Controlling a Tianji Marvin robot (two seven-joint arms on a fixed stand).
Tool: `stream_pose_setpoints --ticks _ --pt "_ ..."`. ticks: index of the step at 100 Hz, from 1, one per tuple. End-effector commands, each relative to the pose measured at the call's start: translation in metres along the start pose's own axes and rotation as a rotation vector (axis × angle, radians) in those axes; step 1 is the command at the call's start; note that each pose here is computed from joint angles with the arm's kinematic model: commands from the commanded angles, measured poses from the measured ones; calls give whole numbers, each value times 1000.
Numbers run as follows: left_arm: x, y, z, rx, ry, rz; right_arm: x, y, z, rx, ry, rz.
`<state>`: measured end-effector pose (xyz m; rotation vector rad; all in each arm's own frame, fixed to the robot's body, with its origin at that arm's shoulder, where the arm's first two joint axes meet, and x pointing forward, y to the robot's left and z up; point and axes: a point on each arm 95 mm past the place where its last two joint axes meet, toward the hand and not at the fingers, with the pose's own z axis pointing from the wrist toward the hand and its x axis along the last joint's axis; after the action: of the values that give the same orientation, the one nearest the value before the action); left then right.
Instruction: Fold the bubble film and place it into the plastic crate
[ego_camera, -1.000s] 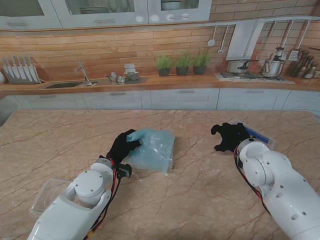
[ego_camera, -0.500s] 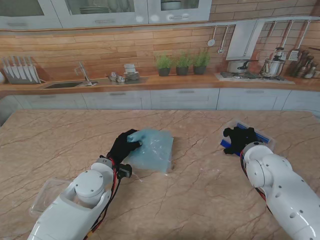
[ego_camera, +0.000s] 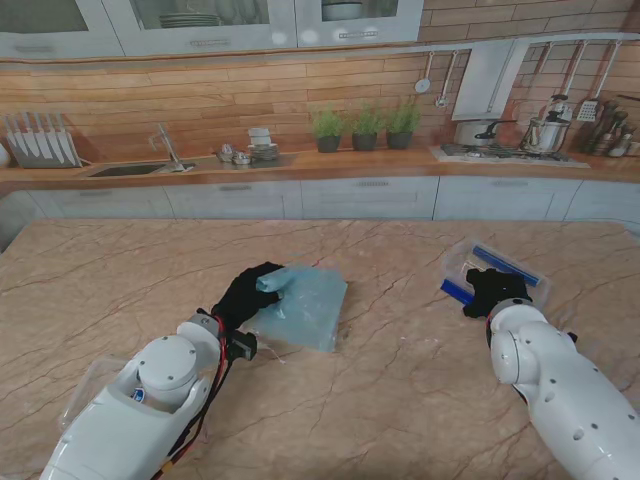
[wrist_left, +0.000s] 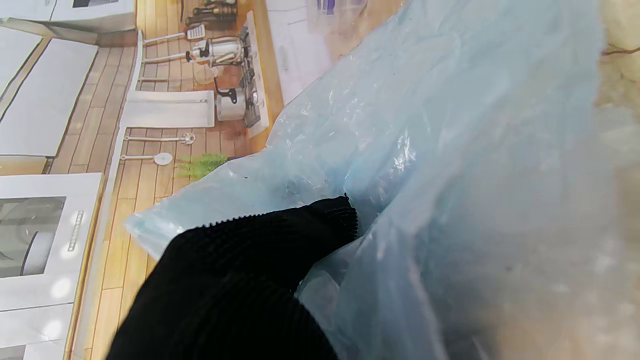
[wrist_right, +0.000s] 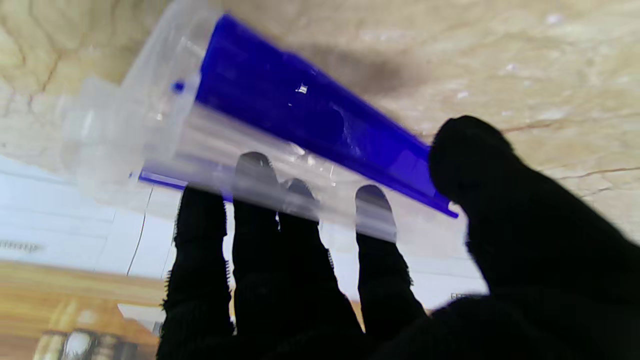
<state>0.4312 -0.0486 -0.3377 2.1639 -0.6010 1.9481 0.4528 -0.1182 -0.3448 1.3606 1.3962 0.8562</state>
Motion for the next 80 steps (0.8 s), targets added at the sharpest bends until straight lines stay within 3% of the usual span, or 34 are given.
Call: stream_pose_setpoints --ticks 1,21,40,80 --pt "-1 -2 -1 6 10 5 4 -12 1 11 0 8" --pt "1 -6 -3 36 47 21 10 -19 9 -74 34 23" --pt "6 -10 -7 96 94 11 27 -11 14 -118 132 19" --pt "14 -22 -19 156 166 24 96 17 22 -153 437 27"
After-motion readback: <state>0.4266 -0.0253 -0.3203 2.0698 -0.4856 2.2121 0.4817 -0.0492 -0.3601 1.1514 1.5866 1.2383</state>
